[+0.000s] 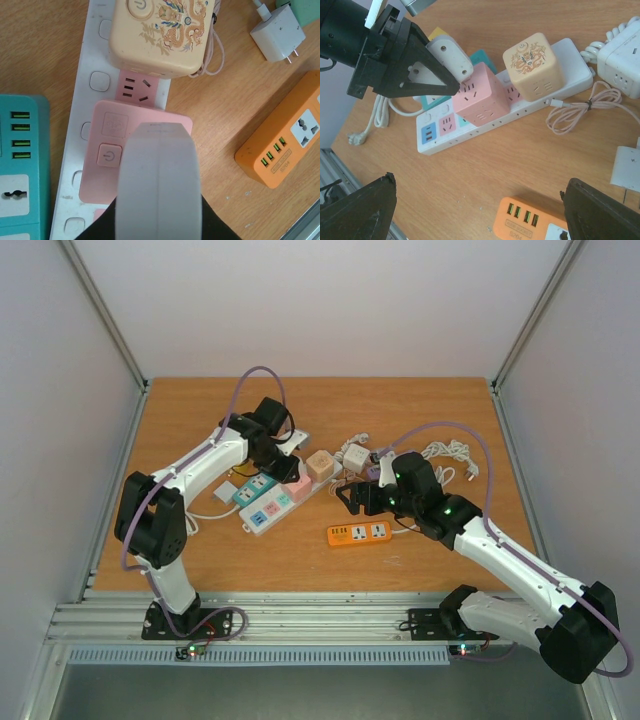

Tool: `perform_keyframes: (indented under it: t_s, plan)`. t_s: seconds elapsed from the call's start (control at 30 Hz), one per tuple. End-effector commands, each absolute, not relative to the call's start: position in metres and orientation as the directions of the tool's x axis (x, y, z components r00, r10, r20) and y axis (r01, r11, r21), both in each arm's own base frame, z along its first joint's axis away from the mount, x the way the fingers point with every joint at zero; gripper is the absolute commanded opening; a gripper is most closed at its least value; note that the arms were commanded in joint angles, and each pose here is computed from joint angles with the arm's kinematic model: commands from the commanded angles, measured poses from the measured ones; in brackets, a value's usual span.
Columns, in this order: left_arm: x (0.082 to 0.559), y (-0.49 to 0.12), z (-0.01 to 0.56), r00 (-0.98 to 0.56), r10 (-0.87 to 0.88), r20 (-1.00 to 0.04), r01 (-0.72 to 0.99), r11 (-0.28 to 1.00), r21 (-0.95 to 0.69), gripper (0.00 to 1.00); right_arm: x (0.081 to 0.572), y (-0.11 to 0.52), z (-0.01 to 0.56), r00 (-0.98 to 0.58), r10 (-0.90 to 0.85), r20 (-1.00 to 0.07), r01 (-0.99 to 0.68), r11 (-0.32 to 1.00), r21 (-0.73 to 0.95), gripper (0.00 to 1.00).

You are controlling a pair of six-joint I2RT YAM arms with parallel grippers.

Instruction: Insert the plug

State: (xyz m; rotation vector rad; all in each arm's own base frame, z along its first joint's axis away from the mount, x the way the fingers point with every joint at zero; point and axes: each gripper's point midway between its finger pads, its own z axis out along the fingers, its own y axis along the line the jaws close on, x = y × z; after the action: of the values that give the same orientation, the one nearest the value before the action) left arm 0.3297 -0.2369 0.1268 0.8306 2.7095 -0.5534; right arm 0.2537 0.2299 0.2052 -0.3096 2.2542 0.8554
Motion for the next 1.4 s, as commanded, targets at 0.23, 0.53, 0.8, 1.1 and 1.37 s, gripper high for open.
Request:
perform_keyframes:
  t_s: [0.23, 0.53, 0.8, 1.1, 1.37]
  plan:
    - [0.348, -0.246, 0.125, -0.787, 0.486, -0.380, 0.597, 0.755, -0.272, 0.00, 0.256, 0.232, 0.198, -0.730, 0.007, -0.684, -0.448, 0.750, 0.486, 0.91]
    - [0.344, -0.238, 0.110, -0.801, 0.496, -0.334, 0.583, 0.774, -0.248, 0.00, 0.256, 0.230, 0.197, -0.725, 0.004, -0.688, -0.448, 0.757, 0.476, 0.91]
    - [0.346, -0.227, 0.100, -0.805, 0.516, -0.293, 0.577, 0.796, -0.182, 0.00, 0.256, 0.229, 0.197, -0.725, 0.001, -0.689, -0.447, 0.760, 0.472, 0.91]
    - [0.344, -0.211, 0.077, -0.815, 0.542, -0.204, 0.568, 0.818, -0.094, 0.00, 0.256, 0.229, 0.198, -0.721, -0.001, -0.693, -0.449, 0.762, 0.466, 0.91]
    - [0.335, -0.193, 0.050, -0.835, 0.541, -0.100, 0.546, 0.837, -0.036, 0.00, 0.256, 0.229, 0.198, -0.719, 0.001, -0.695, -0.452, 0.760, 0.468, 0.91]
